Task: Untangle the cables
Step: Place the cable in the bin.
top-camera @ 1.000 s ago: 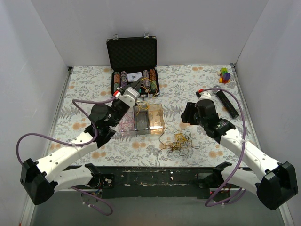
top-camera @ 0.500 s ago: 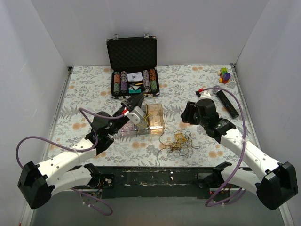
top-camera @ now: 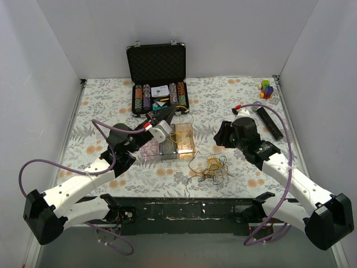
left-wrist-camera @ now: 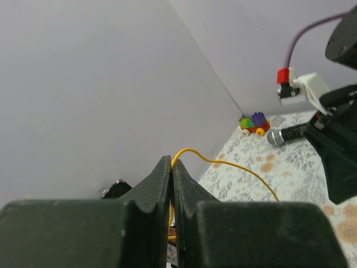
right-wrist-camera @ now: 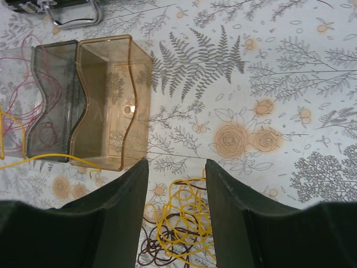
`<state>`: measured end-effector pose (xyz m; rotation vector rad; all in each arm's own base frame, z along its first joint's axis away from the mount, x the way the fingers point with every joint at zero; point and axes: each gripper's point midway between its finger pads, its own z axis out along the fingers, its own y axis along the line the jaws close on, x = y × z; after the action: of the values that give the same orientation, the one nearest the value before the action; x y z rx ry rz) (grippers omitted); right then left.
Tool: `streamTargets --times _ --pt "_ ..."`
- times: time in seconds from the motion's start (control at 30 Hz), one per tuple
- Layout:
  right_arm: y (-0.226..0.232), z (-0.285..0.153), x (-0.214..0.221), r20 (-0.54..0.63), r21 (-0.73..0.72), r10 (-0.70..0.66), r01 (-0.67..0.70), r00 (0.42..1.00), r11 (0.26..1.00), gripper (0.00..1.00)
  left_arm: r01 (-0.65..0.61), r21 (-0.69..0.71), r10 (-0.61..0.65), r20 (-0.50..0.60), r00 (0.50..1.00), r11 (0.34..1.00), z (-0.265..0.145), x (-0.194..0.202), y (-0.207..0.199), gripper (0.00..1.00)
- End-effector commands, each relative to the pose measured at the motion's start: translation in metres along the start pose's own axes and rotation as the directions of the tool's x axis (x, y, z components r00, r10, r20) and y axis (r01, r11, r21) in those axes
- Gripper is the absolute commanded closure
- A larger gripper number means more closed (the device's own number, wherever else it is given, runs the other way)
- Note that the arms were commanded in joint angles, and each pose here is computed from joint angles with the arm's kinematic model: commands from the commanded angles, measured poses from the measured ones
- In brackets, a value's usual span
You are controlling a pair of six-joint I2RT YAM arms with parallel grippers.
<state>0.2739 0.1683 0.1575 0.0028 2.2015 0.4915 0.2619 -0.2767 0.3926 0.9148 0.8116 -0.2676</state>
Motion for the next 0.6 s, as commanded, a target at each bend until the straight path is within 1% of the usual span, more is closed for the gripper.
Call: streamTargets --times 0.0,0.03,0.07,0.1,0.17,0.23,0.3,0.37,0.43,0.5,0.53,0.57 --pt "0.035 -0.007 -0.016 0.042 -0.179 -0.028 0.035 0.999 0.983 0.47 0.066 0.002 -0.066 0.029 0.997 0.998 0.004 -0.022 0.019 1.00" --pt "0.054 -0.012 -0.024 0.073 -0.275 -0.042 0.061 0.996 0.960 0.47 0.073 -0.001 -0.073 0.027 0.997 0.997 0.003 -0.021 0.022 1.00" --pt "0.074 -0.019 -0.027 0.098 -0.384 -0.059 0.092 0.993 0.919 0.47 0.078 -0.004 -0.078 0.025 0.997 0.997 0.001 -0.020 0.024 1.00" --pt "0.093 -0.031 -0.033 0.139 -0.484 -0.077 0.136 0.987 0.864 0.45 0.084 -0.014 -0.084 0.022 0.996 0.996 0.001 -0.019 0.028 1.00" --pt "0.126 -0.058 -0.038 0.224 -0.655 -0.104 0.229 0.969 0.720 0.43 0.105 -0.022 -0.104 0.014 0.994 0.994 -0.001 -0.016 0.035 1.00" --pt "0.142 -0.074 -0.036 0.257 -0.737 -0.124 0.278 0.958 0.616 0.42 0.114 -0.011 -0.114 0.016 0.993 0.993 -0.002 -0.016 0.039 1.00" --pt "0.154 -0.081 -0.033 0.244 -0.790 -0.152 0.287 0.958 0.541 0.43 0.124 -0.003 -0.124 0.017 0.992 0.992 -0.004 -0.017 0.043 1.00" --pt "0.161 -0.080 -0.031 0.213 -0.824 -0.171 0.271 0.962 0.498 0.45 0.137 0.017 -0.138 0.014 0.990 0.990 -0.005 -0.016 0.043 1.00" --pt "0.169 -0.081 -0.027 0.182 -0.861 -0.179 0.245 0.967 0.447 0.50 0.140 0.020 -0.140 0.020 0.990 0.990 -0.005 -0.018 0.044 1.00" --pt "0.179 -0.090 -0.021 0.159 -0.910 -0.184 0.216 0.970 0.353 0.51 0.139 0.018 -0.139 0.029 0.990 0.990 -0.004 -0.022 0.047 1.00" --pt "0.184 -0.091 -0.016 0.140 -0.927 -0.192 0.197 0.971 0.319 0.52 0.135 0.018 -0.135 0.037 0.990 0.991 -0.004 -0.025 0.050 1.00" --pt "0.187 -0.089 -0.013 0.127 -0.934 -0.204 0.186 0.971 0.304 0.53 0.130 0.018 -0.131 0.043 0.990 0.991 -0.004 -0.028 0.052 1.00"
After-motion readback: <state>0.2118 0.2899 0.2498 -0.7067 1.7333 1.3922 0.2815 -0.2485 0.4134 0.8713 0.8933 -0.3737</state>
